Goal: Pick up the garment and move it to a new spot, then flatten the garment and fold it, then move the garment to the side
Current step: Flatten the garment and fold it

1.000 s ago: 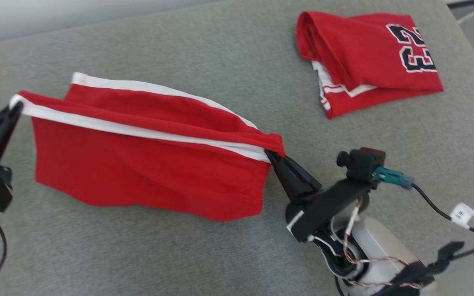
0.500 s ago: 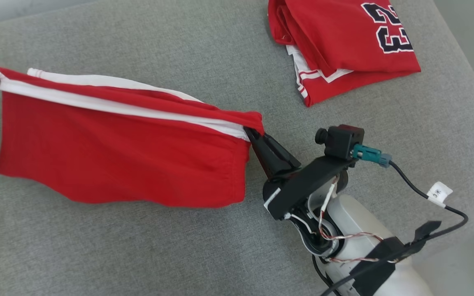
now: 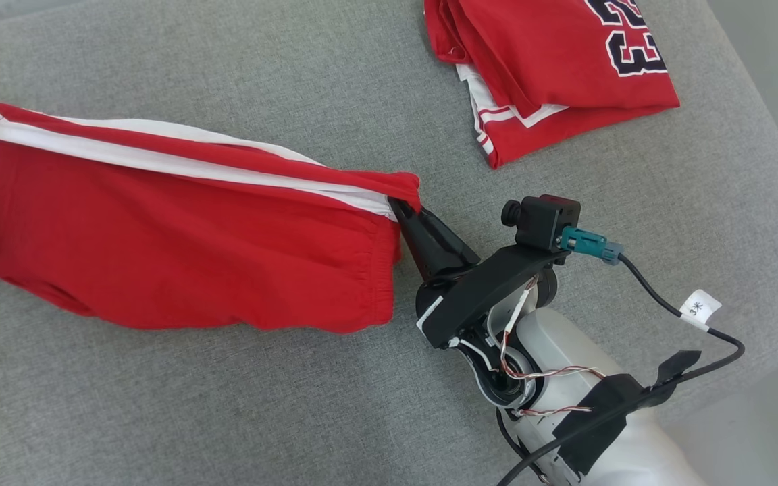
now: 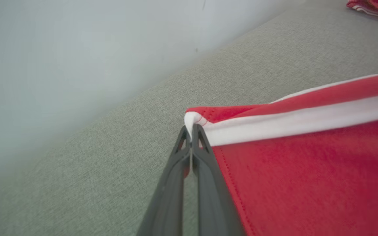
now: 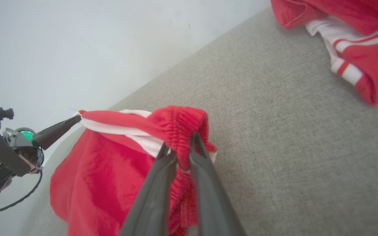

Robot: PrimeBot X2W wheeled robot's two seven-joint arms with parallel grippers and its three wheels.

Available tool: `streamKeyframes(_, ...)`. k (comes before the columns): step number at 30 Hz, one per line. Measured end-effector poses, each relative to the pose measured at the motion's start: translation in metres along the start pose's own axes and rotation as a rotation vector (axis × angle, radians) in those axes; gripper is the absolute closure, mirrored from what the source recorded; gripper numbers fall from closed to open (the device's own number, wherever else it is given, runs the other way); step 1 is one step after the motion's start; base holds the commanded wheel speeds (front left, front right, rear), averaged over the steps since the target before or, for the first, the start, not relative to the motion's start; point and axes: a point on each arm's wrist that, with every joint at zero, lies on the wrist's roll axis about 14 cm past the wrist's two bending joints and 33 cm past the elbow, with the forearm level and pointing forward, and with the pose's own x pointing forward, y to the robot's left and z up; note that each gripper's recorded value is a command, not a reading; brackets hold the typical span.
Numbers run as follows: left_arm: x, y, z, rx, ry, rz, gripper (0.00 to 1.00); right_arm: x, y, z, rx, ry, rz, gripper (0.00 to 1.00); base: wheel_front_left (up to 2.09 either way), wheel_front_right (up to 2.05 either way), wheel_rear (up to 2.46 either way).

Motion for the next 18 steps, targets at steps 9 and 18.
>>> streamKeyframes(9,-0.014,0.000,0.011,-0.003,-0.048,0.017,0.00,-0.006,0.001,0.007,-0.033,-0.023,-0.001,0.00,0.00,0.00,0.00)
streamKeyframes(18,-0.045,0.001,0.028,-0.043,-0.110,0.057,0.00,-0.034,0.002,0.032,-0.153,-0.148,0.000,0.00,0.00,0.00,0.00)
